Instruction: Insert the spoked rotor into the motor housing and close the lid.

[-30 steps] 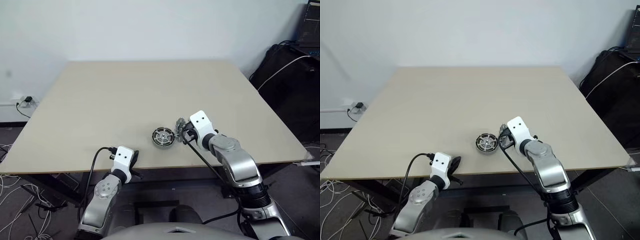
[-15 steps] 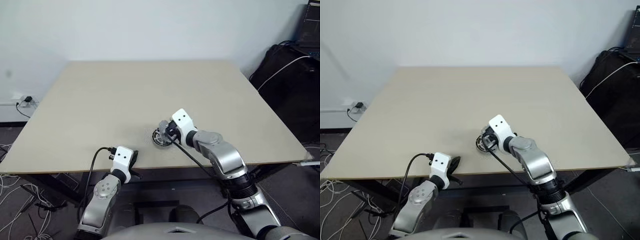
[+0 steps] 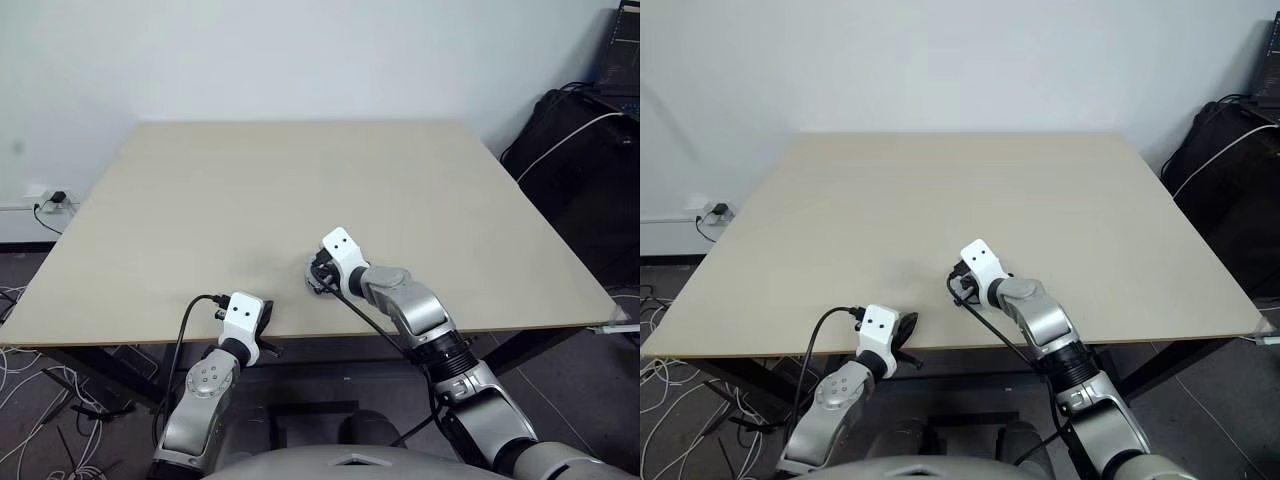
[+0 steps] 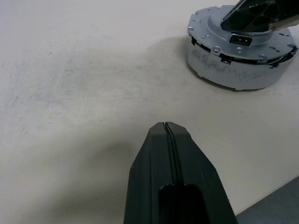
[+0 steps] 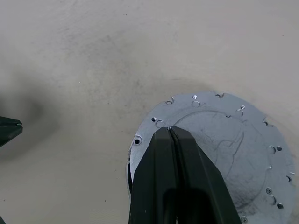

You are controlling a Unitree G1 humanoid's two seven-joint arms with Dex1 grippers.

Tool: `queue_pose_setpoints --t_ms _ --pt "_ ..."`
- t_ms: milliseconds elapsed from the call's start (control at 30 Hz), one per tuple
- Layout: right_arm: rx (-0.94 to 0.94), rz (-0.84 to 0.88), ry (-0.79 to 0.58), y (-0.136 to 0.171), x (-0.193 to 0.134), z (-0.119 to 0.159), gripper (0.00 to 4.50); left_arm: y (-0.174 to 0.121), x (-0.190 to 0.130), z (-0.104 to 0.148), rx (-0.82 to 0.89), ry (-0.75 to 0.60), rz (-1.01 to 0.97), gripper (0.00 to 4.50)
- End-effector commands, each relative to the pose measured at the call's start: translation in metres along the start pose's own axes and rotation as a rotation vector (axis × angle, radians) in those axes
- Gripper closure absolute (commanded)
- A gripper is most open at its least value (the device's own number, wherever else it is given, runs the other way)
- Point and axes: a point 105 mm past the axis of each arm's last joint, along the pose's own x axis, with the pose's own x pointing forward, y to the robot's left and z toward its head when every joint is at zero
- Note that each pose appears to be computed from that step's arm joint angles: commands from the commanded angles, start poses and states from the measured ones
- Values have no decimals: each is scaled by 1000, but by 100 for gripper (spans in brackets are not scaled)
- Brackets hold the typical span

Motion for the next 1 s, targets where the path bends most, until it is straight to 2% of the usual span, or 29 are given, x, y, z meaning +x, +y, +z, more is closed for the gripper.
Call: queue_pose_setpoints --t_ms 33,233,333,733,1000 --pt "4 30 -40 3 -4 6 447 0 0 16 17 -54 1 450" --pt "-88 56 -258 5 -22 39 447 -1 1 16 14 -54 -2 450" --pt "-116 23 -259 -5 -22 36 389 -2 2 16 14 -55 -7 450" --pt "-84 14 -218 -21 -10 28 1 1 1 17 17 -60 -3 450" --pt "-76 12 -188 -27 -8 19 1 2 -1 18 17 -61 7 450"
